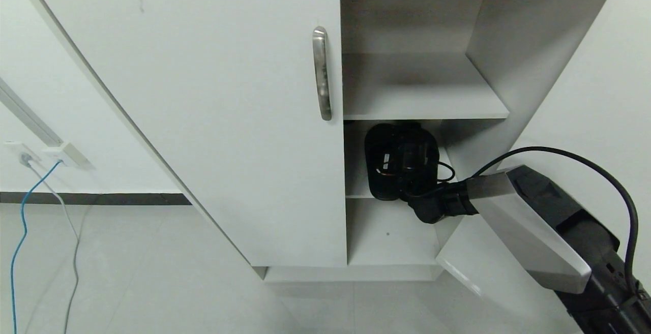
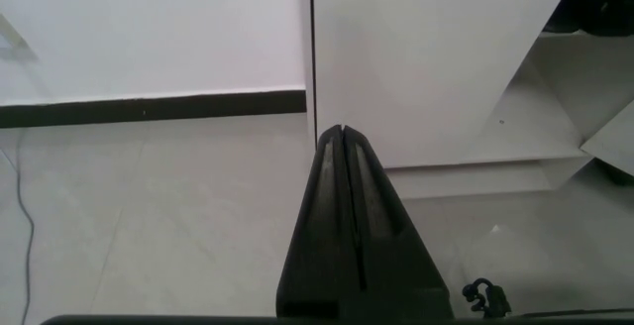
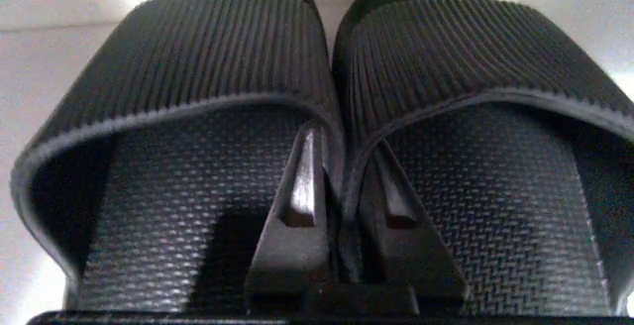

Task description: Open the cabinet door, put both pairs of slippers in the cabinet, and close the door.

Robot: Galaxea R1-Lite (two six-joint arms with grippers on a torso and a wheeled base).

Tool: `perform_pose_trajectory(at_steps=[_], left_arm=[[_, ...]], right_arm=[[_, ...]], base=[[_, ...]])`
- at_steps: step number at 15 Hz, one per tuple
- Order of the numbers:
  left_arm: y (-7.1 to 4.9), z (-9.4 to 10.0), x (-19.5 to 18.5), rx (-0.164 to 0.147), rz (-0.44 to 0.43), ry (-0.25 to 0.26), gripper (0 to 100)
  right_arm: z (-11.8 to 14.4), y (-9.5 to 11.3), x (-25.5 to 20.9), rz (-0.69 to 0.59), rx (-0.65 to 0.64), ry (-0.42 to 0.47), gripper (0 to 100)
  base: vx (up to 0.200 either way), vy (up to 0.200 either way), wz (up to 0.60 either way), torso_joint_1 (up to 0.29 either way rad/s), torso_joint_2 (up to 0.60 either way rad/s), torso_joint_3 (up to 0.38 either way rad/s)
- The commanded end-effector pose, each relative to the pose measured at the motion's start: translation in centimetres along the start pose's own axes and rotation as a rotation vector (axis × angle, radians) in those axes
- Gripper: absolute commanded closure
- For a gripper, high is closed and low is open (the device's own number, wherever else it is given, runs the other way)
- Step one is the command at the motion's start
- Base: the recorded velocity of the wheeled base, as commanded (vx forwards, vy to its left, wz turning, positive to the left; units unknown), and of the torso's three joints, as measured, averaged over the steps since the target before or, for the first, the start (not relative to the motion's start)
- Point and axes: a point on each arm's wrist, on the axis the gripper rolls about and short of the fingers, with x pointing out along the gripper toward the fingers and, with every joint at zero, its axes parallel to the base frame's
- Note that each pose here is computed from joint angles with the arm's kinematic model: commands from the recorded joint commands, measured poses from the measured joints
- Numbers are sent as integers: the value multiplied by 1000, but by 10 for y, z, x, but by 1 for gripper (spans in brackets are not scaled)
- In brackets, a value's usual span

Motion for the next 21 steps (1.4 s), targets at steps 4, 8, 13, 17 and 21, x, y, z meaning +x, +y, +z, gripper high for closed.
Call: perform_pose_trajectory(at_steps=[4, 8, 13, 17, 21], left_arm=[[0, 0, 0, -9, 2, 0, 100], [0, 0, 0, -8, 0, 0, 100], [0, 0, 0, -8, -2, 0, 100], [0, 0, 0, -9, -5, 0, 100], [0, 0, 0, -32, 0, -1, 100]], right_arm=[[-4, -1, -1, -3, -9, 13, 0], [28, -12, -35, 13, -9, 13, 0], [78, -48, -165, 116, -69, 91, 0], [84, -104, -247, 169, -133, 166, 0], [65, -127, -259, 159, -102, 238, 0]], base=[[0, 0, 0, 0, 0, 0], [0, 0, 0, 0, 0, 0], [0, 0, 0, 0, 0, 0], [0, 0, 0, 0, 0, 0], [-150, 0, 0, 1, -1, -1]])
